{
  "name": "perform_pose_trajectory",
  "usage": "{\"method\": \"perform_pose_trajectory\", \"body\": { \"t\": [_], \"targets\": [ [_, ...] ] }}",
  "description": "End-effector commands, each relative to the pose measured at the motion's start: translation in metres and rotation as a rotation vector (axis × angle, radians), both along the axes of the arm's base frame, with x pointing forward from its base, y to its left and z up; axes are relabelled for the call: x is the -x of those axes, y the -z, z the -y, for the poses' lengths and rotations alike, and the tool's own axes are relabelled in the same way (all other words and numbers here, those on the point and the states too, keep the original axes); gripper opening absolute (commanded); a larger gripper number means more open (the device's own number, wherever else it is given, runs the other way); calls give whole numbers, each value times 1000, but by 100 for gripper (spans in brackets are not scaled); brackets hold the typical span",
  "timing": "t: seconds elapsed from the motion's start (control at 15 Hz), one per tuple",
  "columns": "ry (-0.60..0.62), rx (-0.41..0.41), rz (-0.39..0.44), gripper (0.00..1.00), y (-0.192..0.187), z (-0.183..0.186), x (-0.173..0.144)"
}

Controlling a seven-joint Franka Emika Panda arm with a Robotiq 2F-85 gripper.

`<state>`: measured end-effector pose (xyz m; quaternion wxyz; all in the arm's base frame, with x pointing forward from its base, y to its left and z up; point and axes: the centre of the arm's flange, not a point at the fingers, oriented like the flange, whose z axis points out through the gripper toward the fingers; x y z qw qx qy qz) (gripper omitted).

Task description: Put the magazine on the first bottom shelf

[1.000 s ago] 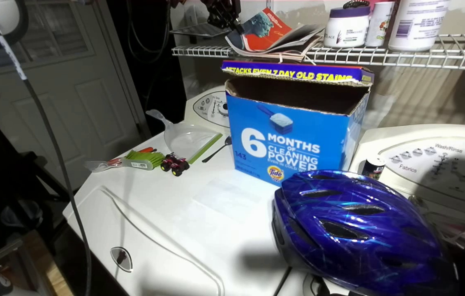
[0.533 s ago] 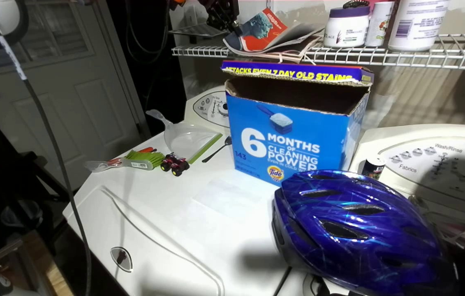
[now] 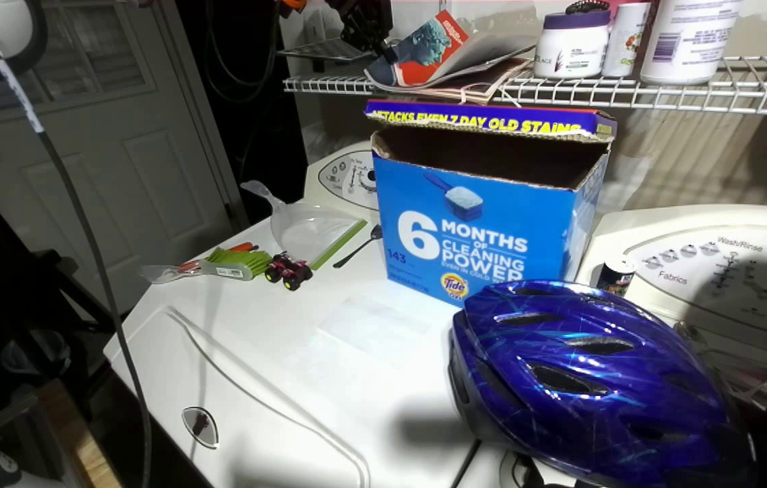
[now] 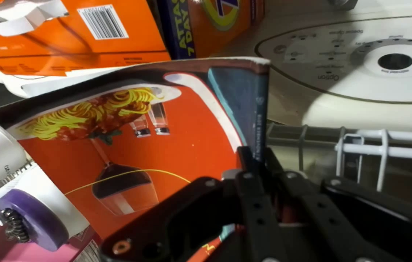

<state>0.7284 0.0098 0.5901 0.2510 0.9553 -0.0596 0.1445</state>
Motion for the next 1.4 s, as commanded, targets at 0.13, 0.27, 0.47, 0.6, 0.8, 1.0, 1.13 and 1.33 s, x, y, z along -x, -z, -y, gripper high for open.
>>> {"method": "perform_pose_trajectory", "body": {
  "t": [0.13,0.27,0.47,0.6,0.8,1.0,1.13,1.33],
  "targets": [
    [-16,-32,53,36,-5,-5,-4],
    [-26,-26,64,40,-6,-6,-5],
    [-34,-19,78,61,-8,-9,-4],
    [-30,-8,81,73,-10,-10,0],
    [-29,-14,60,96,-8,-10,7],
    [-48,-44,44,100,-8,-7,16],
    [-49,-50,40,100,-9,-2,24],
    [-58,-56,24,100,-12,8,41]
  ]
}}
